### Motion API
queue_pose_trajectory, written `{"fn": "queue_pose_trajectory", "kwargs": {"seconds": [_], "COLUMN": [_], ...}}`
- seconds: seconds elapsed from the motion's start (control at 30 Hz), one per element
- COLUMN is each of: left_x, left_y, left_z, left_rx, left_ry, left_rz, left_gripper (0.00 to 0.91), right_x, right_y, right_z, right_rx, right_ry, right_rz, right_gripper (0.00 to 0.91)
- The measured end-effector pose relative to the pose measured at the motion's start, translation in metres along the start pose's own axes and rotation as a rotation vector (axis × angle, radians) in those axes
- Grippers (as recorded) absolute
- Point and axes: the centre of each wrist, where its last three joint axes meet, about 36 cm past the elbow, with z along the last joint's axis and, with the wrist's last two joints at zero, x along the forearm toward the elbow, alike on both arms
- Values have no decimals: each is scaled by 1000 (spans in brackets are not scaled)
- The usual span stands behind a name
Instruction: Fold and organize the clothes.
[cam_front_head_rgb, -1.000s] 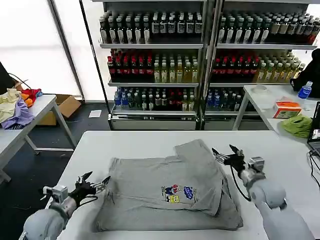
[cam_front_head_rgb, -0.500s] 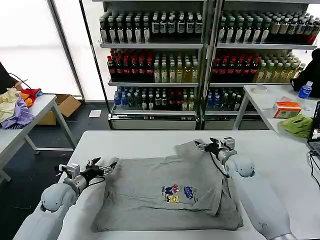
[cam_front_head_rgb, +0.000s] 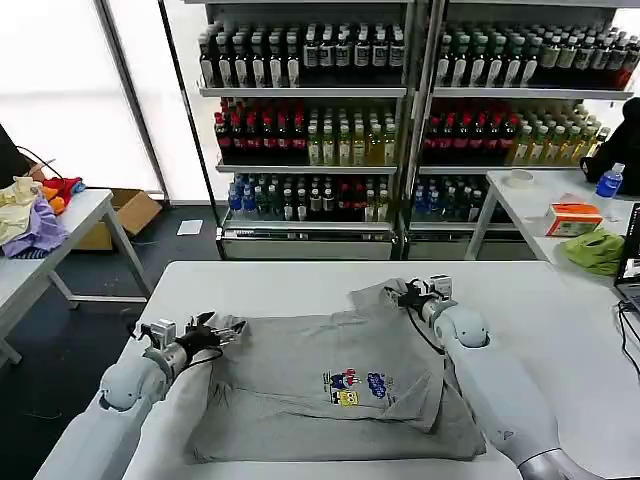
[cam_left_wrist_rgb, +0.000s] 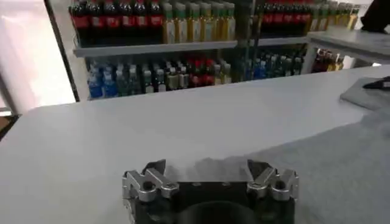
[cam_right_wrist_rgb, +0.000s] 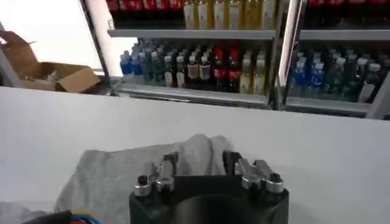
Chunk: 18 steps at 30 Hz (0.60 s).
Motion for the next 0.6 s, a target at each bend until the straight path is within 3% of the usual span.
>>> {"fn": "queue_pose_trajectory", "kwargs": {"seconds": [0.27, 0.6], "left_x": [0, -2], "left_y": [-9, -6], "left_z": [5, 4], "left_rx": [12, 30], "left_ry": [1, -11], "left_rz": [35, 40], "left_gripper": [20, 10], "right_x": [-4, -1], "right_y": [3, 6], "right_z": [0, 3], "right_rx": [-1, -7], "right_ry": [4, -3], "right_rz": [7, 3], "right_gripper": [0, 0]}}
